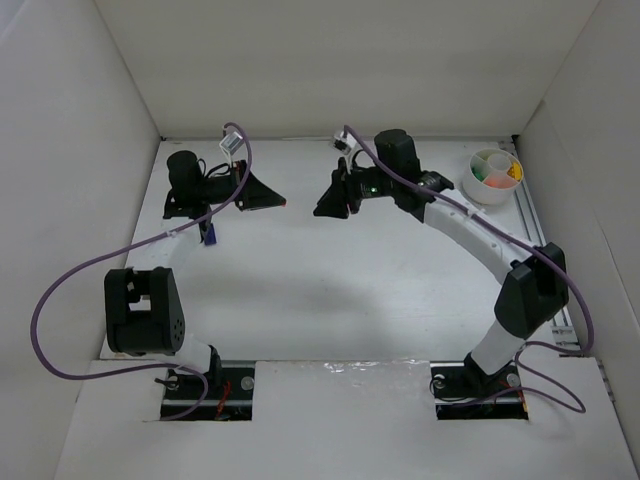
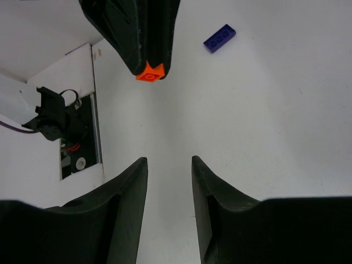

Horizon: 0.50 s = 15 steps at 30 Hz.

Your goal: Sort the legos into containers by color

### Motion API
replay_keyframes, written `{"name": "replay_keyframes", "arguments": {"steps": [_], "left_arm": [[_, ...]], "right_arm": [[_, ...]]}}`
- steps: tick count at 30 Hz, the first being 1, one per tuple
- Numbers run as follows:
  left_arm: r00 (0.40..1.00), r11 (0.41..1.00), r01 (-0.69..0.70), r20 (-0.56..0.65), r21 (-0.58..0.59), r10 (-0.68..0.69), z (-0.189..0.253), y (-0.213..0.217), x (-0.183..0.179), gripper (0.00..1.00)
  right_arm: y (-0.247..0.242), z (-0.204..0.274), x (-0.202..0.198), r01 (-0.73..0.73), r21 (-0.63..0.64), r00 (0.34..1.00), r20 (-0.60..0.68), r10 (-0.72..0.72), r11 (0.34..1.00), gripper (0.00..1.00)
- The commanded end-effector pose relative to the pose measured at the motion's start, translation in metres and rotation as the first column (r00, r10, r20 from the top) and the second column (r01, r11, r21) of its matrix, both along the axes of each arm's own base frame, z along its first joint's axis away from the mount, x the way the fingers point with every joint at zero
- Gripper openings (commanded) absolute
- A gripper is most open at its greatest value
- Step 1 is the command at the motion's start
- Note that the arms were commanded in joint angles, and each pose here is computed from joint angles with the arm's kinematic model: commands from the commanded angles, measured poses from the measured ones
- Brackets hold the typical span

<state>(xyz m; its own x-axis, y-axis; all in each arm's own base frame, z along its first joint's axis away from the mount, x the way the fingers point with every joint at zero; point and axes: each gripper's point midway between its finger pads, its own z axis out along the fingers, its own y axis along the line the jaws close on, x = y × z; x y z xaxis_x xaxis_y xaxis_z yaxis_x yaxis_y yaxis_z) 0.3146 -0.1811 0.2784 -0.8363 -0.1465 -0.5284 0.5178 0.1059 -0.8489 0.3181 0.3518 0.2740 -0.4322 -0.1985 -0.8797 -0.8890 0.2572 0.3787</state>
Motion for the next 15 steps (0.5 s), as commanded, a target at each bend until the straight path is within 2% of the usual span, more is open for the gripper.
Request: {"name": "replay_keyframes", "arguments": {"steps": [1,8,15], "left_arm": [[0.997,1.0,0.031,0.074,-0.003,-0.031,0.017,-0.001,-0.011,0.0],[0.997,0.999,0.04,0.065,-0.003,-0.04,0.014,-0.004,-0.014,0.0],[0.996,0.999,0.05,0.075,0.001,-0.05,0.009,-0.007,-0.021,0.0]], "right_arm": [[0.016,0.027,-0.003,-0.09,0.034,0.979,0.189,0.082,0.995,0.44],[0.029,0.019,-0.006,-0.11,-0.001,0.948,0.299,0.105,0.994,0.51],[0.04,0.025,-0.001,-0.116,0.02,0.889,0.448,0.095,0.993,0.52]]}}
